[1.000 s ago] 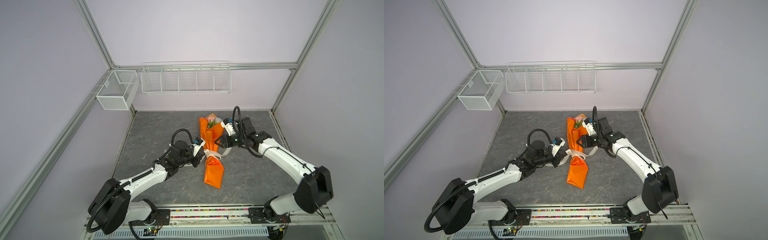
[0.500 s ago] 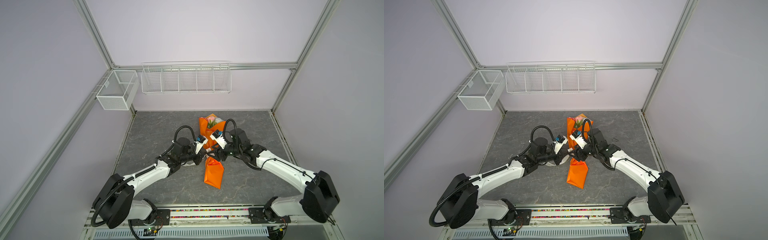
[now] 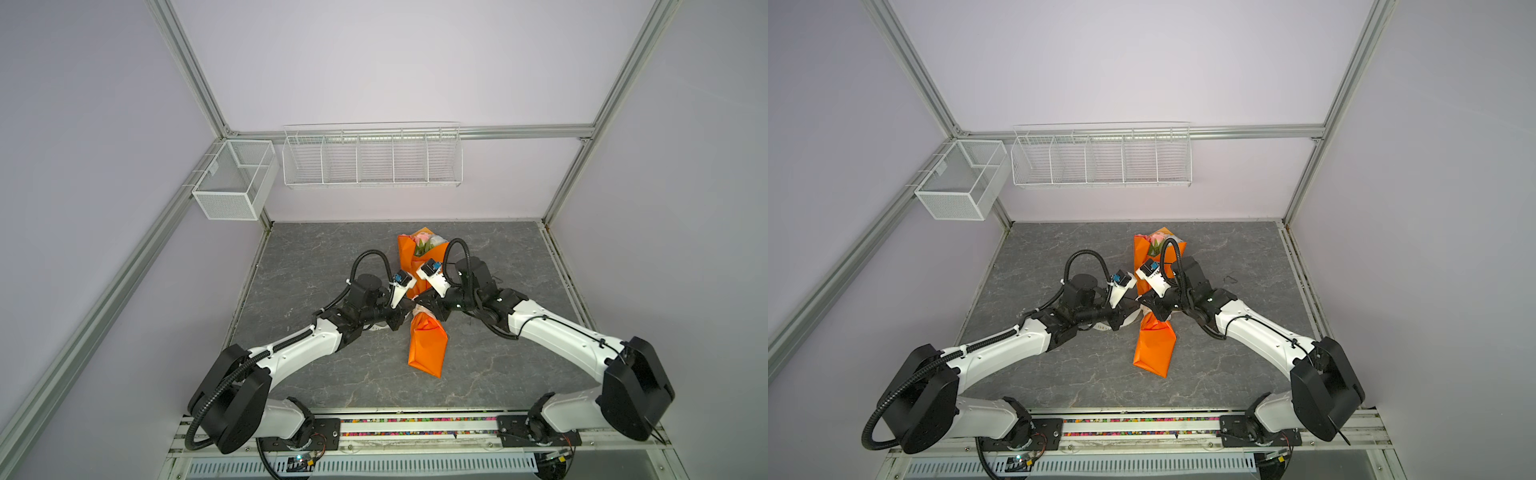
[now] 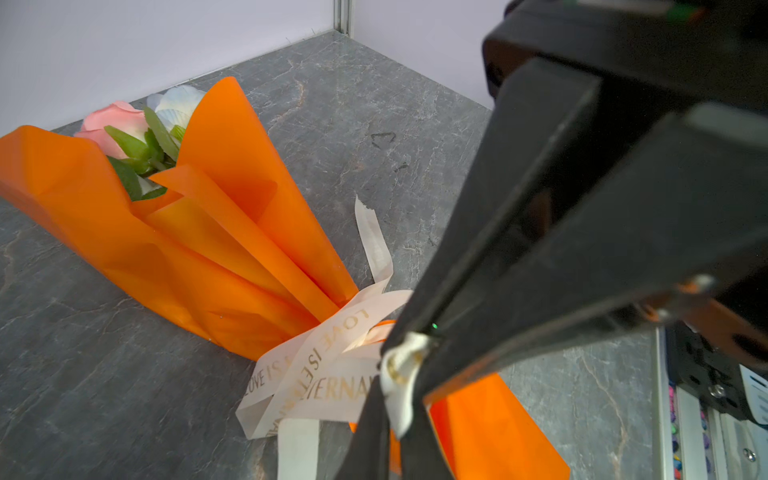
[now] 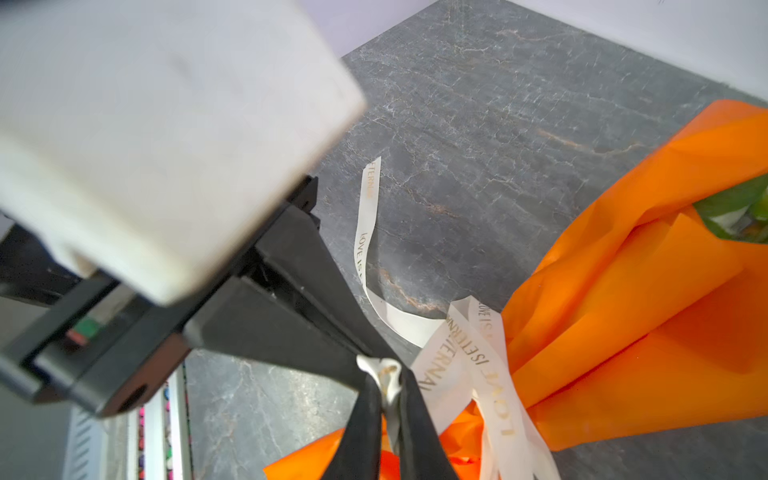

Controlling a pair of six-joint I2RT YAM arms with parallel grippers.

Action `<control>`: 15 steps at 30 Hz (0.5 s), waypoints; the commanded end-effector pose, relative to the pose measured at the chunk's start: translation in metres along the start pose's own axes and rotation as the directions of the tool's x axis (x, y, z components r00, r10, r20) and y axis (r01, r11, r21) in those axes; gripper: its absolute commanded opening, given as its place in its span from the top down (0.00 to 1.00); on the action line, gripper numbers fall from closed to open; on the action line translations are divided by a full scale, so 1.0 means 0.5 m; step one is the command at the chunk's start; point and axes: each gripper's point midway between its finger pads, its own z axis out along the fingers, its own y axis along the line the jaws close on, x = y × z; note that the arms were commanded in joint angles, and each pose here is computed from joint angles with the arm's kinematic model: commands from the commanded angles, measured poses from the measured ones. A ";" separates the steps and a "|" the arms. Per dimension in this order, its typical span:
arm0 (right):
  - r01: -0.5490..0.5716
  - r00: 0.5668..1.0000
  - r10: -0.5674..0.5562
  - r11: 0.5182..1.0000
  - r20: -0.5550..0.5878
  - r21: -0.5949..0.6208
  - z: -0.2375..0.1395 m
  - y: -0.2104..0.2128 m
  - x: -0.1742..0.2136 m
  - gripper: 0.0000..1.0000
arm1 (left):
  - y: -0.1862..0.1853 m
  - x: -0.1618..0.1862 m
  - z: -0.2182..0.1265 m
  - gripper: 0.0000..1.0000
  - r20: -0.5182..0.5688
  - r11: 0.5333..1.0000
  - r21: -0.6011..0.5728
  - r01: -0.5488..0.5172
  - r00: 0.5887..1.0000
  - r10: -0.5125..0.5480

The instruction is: Tie the bouquet of fake flowers

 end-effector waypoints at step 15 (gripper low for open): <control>0.011 1.000 -0.010 0.998 -0.018 0.057 -0.002 -0.017 0.041 0.93 | 0.118 0.057 -0.106 0.30 0.066 0.825 -0.229 0.516 0.854 -0.516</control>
